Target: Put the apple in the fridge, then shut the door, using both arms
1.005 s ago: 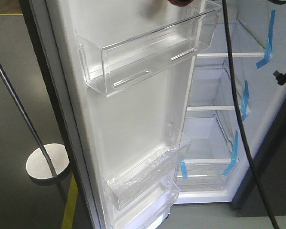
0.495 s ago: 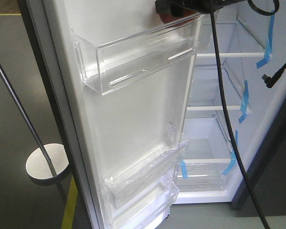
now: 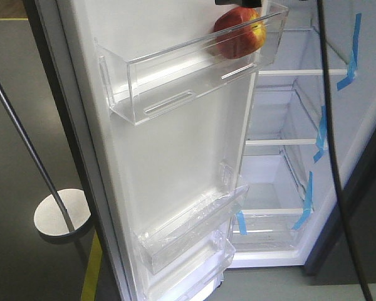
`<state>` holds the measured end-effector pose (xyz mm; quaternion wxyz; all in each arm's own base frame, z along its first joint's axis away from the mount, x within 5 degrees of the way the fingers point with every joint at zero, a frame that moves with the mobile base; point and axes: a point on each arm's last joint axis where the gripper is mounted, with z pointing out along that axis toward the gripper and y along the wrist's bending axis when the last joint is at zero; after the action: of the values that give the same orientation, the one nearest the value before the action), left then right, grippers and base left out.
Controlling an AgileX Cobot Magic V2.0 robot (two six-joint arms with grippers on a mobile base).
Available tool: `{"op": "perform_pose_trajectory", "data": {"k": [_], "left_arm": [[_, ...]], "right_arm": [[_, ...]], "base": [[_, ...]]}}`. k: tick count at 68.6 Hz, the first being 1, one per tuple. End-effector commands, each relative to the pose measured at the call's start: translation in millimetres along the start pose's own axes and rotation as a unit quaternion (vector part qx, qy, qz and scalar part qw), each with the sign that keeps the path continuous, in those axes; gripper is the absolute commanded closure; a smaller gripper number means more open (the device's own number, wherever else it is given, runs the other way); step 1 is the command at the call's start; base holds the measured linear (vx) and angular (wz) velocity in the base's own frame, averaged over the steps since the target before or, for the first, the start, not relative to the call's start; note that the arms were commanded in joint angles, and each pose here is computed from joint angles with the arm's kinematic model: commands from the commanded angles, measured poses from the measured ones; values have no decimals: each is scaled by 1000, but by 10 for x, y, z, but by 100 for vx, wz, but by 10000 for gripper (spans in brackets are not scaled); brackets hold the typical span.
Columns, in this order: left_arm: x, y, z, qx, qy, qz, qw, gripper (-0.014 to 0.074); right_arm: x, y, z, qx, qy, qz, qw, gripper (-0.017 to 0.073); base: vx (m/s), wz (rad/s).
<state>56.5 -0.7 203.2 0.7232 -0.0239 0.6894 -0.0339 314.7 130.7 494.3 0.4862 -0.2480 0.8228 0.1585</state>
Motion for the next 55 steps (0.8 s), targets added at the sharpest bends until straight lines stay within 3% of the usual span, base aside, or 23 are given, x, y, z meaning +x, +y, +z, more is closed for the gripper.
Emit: {"op": "perform_pose_trajectory", "data": {"k": [1, 11, 38, 55], "left_arm": [[-35, 1, -10, 2, -38, -9, 999, 600], [-35, 1, -10, 2, -38, -9, 999, 600], [-35, 1, -10, 2, -38, -9, 999, 600], [-35, 1, -10, 2, -38, -9, 999, 600]], "right_arm": [[-120, 136, -513, -3, -62, -11, 998, -69], [125, 200, -686, 1, -78, 3, 997, -62], [1321, 429, -1187, 15, -66, 27, 997, -35], [2028, 635, -1536, -6, -71, 43, 996, -27]], "base": [[0, 0], [0, 0], [0, 0], [0, 0]]}}
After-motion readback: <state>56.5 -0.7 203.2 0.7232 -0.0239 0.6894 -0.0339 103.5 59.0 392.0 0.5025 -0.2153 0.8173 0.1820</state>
